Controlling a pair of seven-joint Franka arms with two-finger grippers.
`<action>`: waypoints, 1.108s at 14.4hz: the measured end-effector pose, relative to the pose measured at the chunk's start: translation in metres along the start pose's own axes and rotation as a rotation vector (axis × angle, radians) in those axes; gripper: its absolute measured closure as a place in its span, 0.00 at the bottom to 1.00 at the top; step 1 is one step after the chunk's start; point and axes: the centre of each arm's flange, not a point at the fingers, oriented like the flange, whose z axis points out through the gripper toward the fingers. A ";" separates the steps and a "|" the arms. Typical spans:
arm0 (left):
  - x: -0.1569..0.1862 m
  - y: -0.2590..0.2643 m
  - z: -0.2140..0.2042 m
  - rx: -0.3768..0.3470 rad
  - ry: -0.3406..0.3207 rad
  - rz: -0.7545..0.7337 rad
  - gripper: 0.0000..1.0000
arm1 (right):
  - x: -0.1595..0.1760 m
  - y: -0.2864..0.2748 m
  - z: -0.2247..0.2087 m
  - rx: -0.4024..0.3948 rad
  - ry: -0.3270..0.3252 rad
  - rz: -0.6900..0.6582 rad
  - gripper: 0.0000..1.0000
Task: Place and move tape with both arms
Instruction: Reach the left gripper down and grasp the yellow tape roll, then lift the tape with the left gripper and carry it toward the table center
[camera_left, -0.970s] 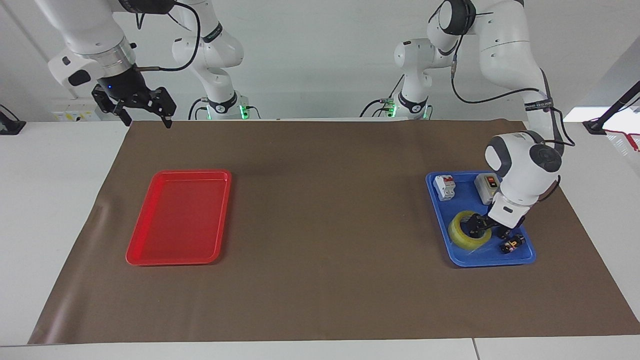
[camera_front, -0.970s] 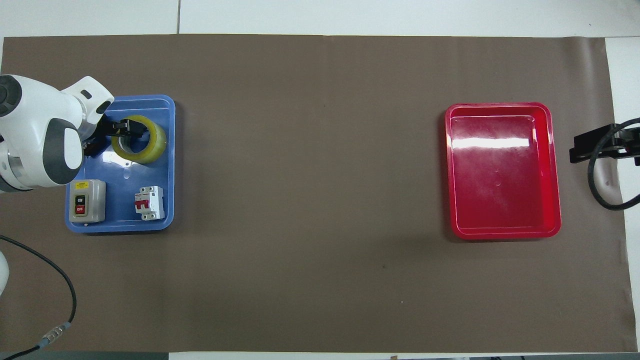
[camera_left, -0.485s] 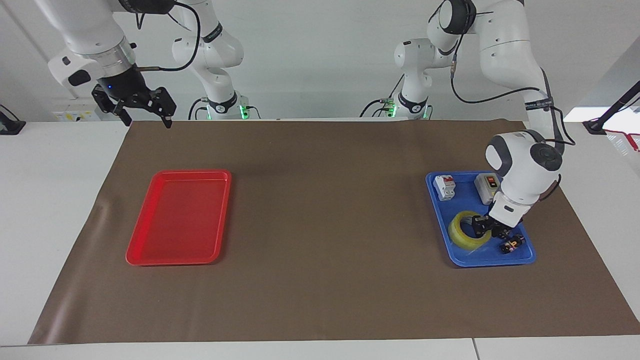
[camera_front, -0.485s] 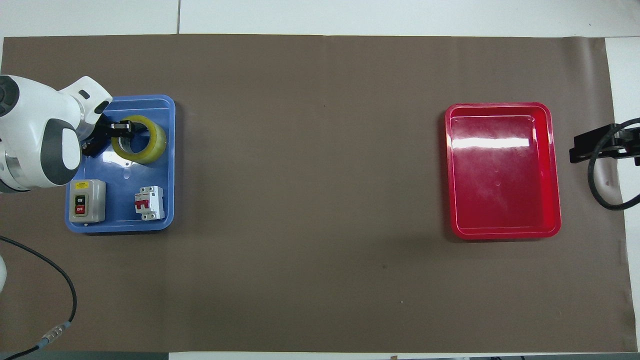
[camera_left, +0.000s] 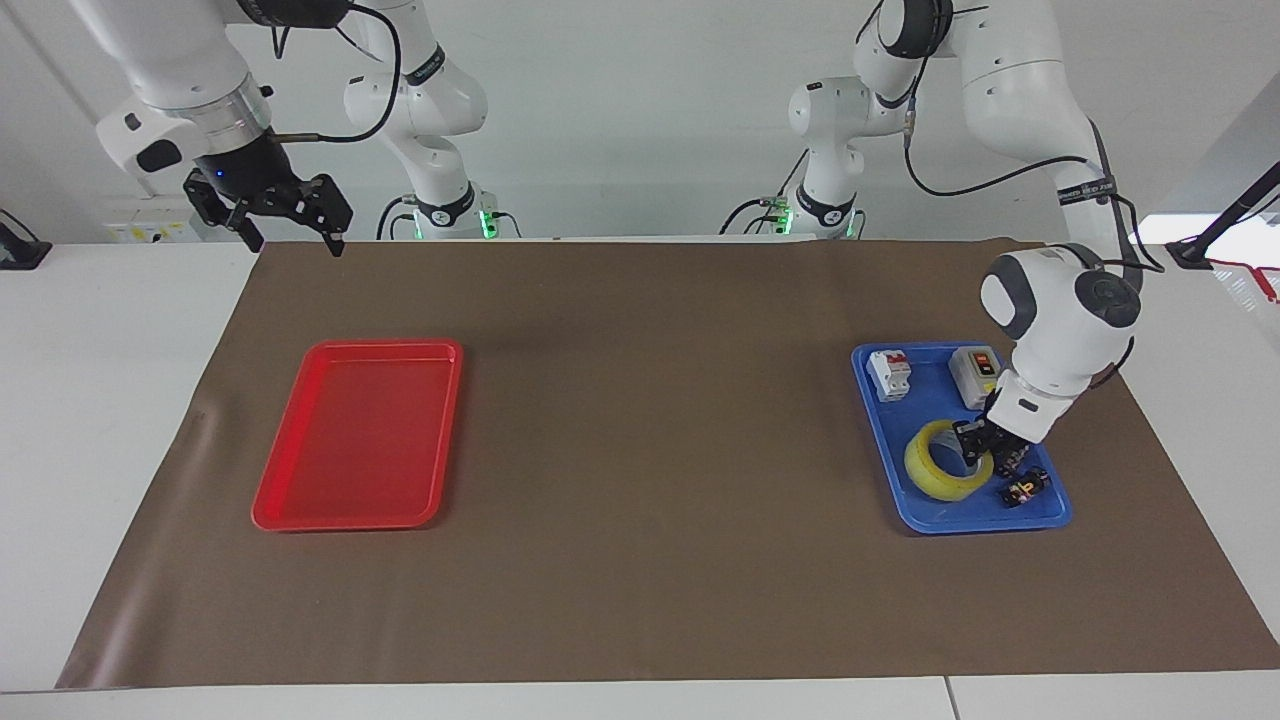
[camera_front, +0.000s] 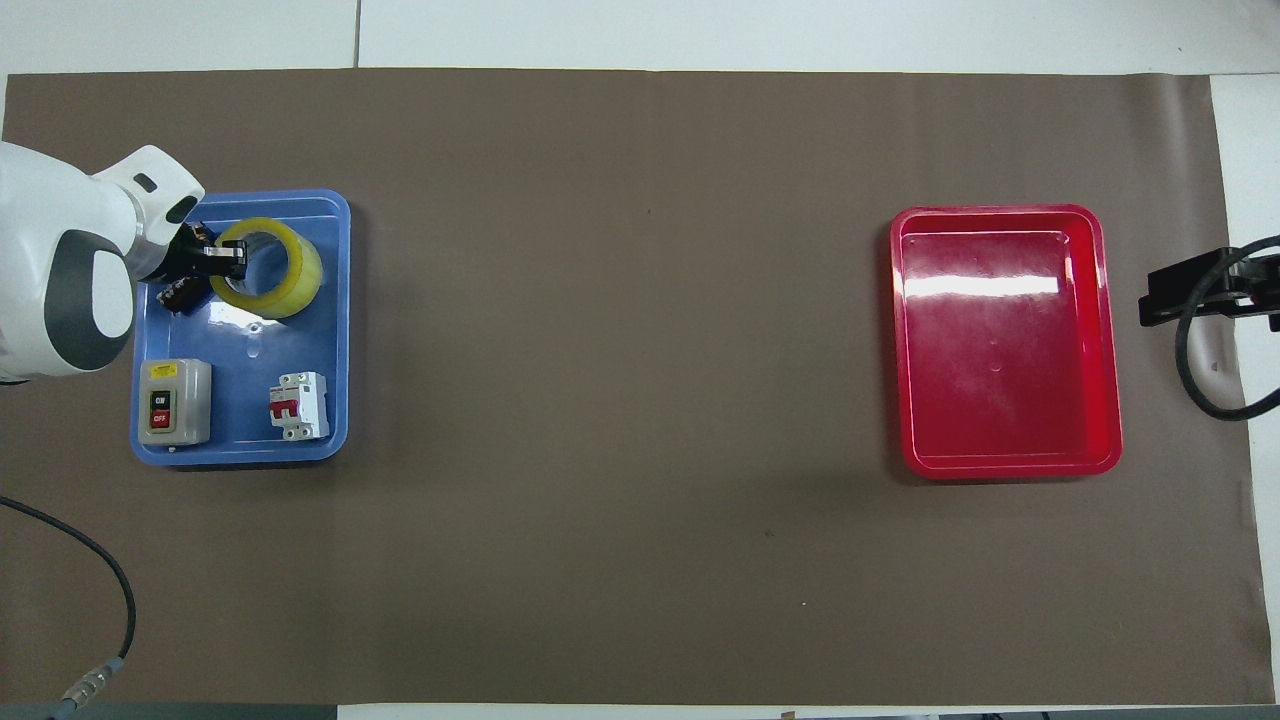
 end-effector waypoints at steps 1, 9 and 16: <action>0.000 0.004 -0.016 -0.002 0.000 -0.005 0.78 | 0.000 0.000 0.000 0.000 0.000 0.000 0.00; -0.025 0.212 -0.056 -0.040 0.003 -0.136 0.78 | 0.000 0.000 0.000 0.000 0.000 0.000 0.00; -0.113 0.414 -0.010 -0.012 0.001 -0.192 0.78 | 0.000 0.000 0.000 0.000 0.000 0.000 0.00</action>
